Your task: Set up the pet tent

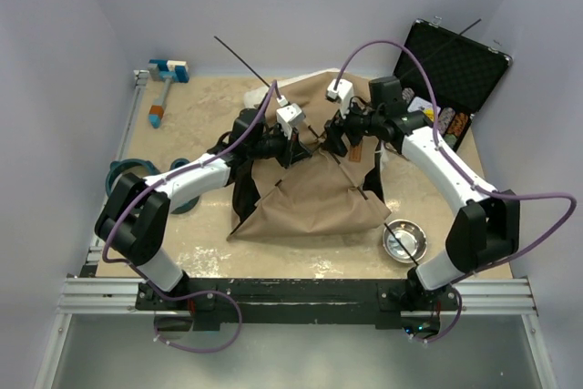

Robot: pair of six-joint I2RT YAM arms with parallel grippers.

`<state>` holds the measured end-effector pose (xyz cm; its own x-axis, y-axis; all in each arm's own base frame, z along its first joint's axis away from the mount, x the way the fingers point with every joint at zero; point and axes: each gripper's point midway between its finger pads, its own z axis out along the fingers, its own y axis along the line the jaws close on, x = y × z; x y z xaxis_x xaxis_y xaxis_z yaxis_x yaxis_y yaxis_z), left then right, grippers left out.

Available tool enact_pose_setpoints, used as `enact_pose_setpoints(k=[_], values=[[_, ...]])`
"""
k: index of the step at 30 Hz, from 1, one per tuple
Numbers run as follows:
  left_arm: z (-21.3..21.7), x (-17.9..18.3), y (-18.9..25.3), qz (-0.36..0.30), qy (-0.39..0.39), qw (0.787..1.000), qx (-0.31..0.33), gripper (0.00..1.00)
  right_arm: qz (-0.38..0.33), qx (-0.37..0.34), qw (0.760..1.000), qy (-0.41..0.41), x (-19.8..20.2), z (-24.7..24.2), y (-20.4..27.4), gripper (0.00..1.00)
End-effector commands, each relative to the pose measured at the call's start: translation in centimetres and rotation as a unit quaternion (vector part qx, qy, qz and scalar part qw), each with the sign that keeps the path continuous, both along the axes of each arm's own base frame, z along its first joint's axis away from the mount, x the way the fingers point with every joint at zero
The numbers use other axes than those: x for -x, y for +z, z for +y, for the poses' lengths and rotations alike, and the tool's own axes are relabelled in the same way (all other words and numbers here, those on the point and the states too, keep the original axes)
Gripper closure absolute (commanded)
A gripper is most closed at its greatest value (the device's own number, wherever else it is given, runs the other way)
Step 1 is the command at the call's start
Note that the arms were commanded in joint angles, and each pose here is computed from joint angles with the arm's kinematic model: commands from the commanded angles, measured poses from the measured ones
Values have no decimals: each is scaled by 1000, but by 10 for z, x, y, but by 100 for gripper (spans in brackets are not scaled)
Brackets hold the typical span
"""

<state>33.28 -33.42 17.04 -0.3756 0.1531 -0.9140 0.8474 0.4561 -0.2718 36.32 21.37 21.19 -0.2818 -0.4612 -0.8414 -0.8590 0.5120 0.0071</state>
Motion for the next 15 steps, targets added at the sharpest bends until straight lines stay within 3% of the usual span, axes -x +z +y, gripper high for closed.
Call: enact_pose_setpoints(k=[1,9,11,15], values=[[-9,4,35,-28,-27,999,29,100,2,-11,1000,8,-5,13,-12,24],[-5,11,39,-31,-32,998,33,100,13,6,1000,16,-9,13,-36,33],[-5,11,39,-31,-32,998,33,100,7,17,1000,18,-7,9,-41,46],[-1,16,37,-34,-39,998,24,100,-26,37,999,-4,-15,-1,-38,90]])
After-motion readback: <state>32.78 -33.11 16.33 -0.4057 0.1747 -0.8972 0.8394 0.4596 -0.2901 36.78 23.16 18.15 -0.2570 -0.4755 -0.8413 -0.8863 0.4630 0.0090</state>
